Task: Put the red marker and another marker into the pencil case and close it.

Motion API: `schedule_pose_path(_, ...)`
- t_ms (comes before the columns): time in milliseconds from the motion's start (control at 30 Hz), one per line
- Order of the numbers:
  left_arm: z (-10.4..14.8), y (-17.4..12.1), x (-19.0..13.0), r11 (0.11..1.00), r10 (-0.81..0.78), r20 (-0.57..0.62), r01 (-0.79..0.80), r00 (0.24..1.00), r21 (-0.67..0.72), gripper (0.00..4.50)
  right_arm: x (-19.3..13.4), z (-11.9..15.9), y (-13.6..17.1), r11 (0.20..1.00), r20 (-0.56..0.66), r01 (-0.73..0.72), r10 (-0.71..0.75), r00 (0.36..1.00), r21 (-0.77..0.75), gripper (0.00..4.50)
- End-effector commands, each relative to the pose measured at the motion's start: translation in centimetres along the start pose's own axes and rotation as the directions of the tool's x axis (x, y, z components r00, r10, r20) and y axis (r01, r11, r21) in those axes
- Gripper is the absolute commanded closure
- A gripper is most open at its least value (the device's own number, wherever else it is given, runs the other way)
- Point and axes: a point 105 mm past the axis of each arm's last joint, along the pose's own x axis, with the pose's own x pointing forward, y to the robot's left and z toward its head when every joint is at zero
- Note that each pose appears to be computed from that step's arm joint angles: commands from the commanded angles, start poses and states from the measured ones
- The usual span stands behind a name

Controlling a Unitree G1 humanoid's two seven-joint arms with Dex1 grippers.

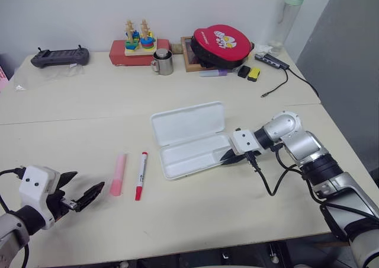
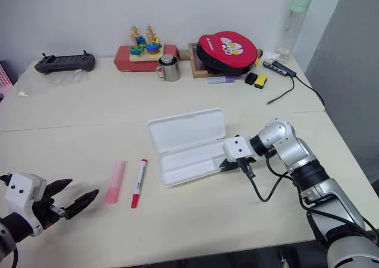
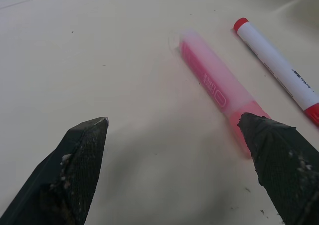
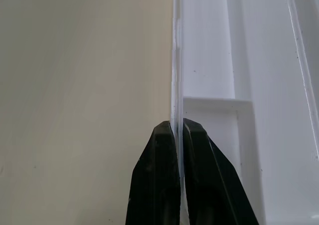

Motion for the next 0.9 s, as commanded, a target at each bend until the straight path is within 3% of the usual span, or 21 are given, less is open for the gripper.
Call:
schedule_pose_path(33,0.5,0.0,0.1,1.0,0.002,0.016,-0.003,1.0,0.029,0.0,0.3,1.9,1.1,0.999,0.039,-0.027,0.028,0.999,-0.026,4.48)
schedule_pose_path(300,0.6,0.0,0.4,0.999,-0.01,0.013,0.009,1.0,0.037,0.0,1.5,1.3,2.8,0.999,0.013,-0.001,0.001,1.0,0.04,4.48)
schedule_pose_path(700,0.9,0.1,0.9,0.999,-0.024,0.01,0.023,1.0,0.048,0.0,3.1,1.2,2.5,0.997,-0.011,0.043,-0.043,0.999,0.069,4.48)
schedule_pose_path(900,0.8,0.0,0.8,0.999,-0.026,0.009,0.025,1.0,0.045,0.0,2.6,1.3,2.6,0.994,-0.002,0.051,-0.051,0.999,0.095,3.05)
